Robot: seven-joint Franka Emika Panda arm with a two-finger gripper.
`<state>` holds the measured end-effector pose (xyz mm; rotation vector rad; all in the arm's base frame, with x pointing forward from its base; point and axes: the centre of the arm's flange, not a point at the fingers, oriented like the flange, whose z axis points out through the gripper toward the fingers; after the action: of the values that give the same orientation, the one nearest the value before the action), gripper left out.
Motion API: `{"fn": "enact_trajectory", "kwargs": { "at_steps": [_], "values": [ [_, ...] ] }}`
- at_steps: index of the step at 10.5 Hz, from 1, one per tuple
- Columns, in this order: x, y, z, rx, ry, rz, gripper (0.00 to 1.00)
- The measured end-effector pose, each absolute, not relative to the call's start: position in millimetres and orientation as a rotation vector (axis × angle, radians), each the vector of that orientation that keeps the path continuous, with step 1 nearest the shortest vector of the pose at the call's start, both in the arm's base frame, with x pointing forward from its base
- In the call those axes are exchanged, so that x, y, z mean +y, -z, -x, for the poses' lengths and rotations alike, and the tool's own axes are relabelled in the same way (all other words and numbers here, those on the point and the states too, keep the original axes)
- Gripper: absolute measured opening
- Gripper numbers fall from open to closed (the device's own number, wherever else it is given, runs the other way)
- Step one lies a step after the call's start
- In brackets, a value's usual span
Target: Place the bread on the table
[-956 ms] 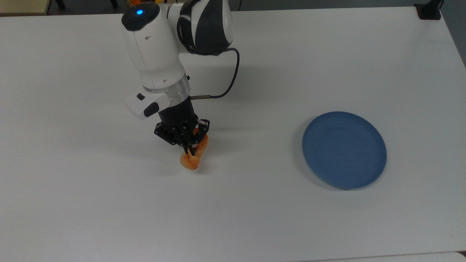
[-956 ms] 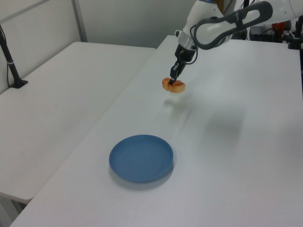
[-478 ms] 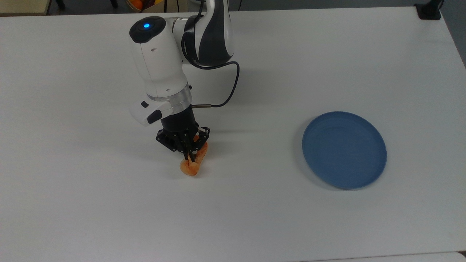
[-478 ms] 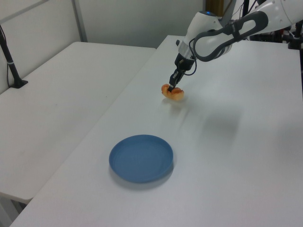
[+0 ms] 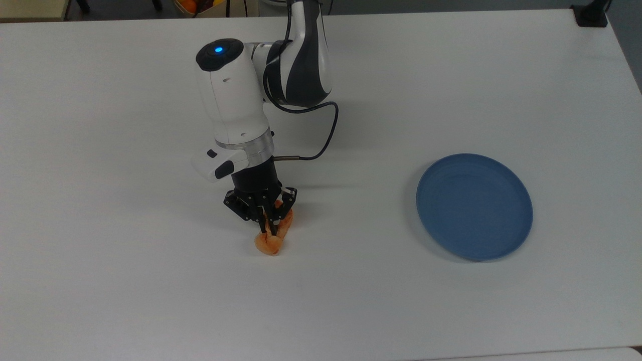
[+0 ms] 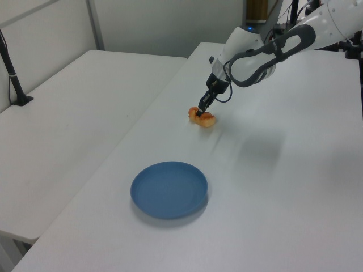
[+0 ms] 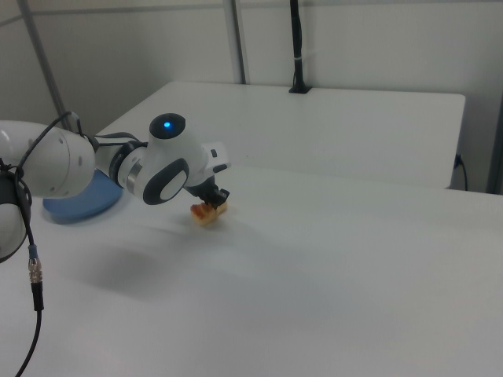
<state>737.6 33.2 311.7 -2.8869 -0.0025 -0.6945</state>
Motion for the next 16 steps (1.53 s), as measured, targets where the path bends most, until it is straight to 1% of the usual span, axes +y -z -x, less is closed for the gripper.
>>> {"fn": "enact_trajectory", "kwargs": {
  "at_steps": [1, 2, 3, 6, 7, 8, 10, 12, 13, 14, 16],
  "values": [
    [33.1, -311.8, -737.6, -0.007, 0.695, 2.888, 0.19],
    [33.1, -311.8, -737.6, -0.020, 0.697, 2.889, 0.27],
    [33.1, -311.6, -737.6, -0.031, 0.698, 2.890, 0.39],
    [34.3, -311.4, -737.5, -0.054, 0.700, 2.893, 0.85],
    [35.2, -311.4, -737.5, -0.078, 0.702, 2.895, 0.98],
    [35.3, -311.4, -737.5, -0.108, 0.705, 2.898, 1.00],
    [35.2, -311.6, -737.5, -0.118, 0.707, 2.899, 1.00],
    [35.6, -315.2, -737.2, -0.067, 0.689, 2.869, 1.00],
    [37.3, -327.0, -737.6, -0.034, 0.686, 2.841, 1.00],
    [40.9, -348.1, -736.3, 0.007, 0.674, 2.816, 1.00],
    [46.1, -403.8, -724.8, 0.131, 0.607, 2.772, 1.00]
  ]
}}
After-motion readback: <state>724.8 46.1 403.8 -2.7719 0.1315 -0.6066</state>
